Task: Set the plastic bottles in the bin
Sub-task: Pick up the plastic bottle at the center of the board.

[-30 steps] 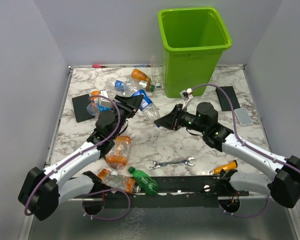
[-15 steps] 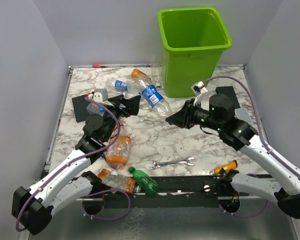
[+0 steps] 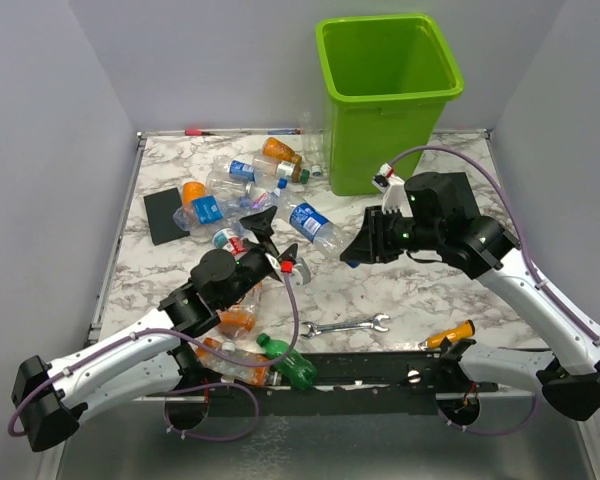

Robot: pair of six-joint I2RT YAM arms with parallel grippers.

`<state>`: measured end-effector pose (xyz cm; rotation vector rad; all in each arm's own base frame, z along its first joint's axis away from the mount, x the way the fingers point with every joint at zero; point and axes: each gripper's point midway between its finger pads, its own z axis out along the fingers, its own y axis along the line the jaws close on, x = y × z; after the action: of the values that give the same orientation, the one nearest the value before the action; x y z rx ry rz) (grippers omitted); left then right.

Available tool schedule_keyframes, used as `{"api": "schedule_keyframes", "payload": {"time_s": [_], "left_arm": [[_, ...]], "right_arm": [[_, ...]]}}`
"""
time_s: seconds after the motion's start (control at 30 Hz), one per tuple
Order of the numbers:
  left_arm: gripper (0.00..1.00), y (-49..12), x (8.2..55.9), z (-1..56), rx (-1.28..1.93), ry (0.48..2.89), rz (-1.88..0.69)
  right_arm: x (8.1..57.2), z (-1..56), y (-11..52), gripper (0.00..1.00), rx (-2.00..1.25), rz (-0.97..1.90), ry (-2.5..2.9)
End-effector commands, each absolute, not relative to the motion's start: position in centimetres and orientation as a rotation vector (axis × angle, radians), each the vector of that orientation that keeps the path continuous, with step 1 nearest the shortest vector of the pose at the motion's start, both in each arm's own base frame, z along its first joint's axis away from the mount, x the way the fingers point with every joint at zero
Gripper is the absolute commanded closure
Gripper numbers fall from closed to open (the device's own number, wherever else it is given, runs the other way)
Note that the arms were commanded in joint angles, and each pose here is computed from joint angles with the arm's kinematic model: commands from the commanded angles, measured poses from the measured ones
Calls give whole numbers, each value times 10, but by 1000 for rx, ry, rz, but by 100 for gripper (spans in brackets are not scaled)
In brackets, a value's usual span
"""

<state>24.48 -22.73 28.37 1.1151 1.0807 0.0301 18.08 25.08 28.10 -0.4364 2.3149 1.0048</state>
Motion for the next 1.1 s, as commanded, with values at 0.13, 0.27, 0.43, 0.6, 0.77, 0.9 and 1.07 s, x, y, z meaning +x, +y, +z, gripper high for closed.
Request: {"api": "schedule_keyframes", "payload": {"time_s": [0.13, 0.27, 0.43, 0.6, 0.77, 0.9, 1.07], "left_arm": [[1, -238, 248, 263, 1464, 905, 358], [6, -242, 255, 259, 1502, 892, 439], [27, -245, 258, 266, 1474, 882, 467], [45, -248, 260, 266, 1488, 871, 496], [50, -252, 261, 267, 1491, 859, 505], [61, -254, 261, 267, 1471, 861, 497], [68, -252, 260, 274, 1369, 914, 431]], "right_arm": [[165, 299, 269, 100, -569, 1168, 2331], [160, 299, 271, 100, -610, 1195, 2348], [158, 295, 267, 100, -634, 1169, 2360], [154, 295, 268, 100, -660, 1191, 2355], [152, 298, 267, 100, -677, 1197, 2345], [152, 308, 265, 100, -678, 1193, 2309], [151, 337, 263, 40, -674, 1198, 2221]]}}
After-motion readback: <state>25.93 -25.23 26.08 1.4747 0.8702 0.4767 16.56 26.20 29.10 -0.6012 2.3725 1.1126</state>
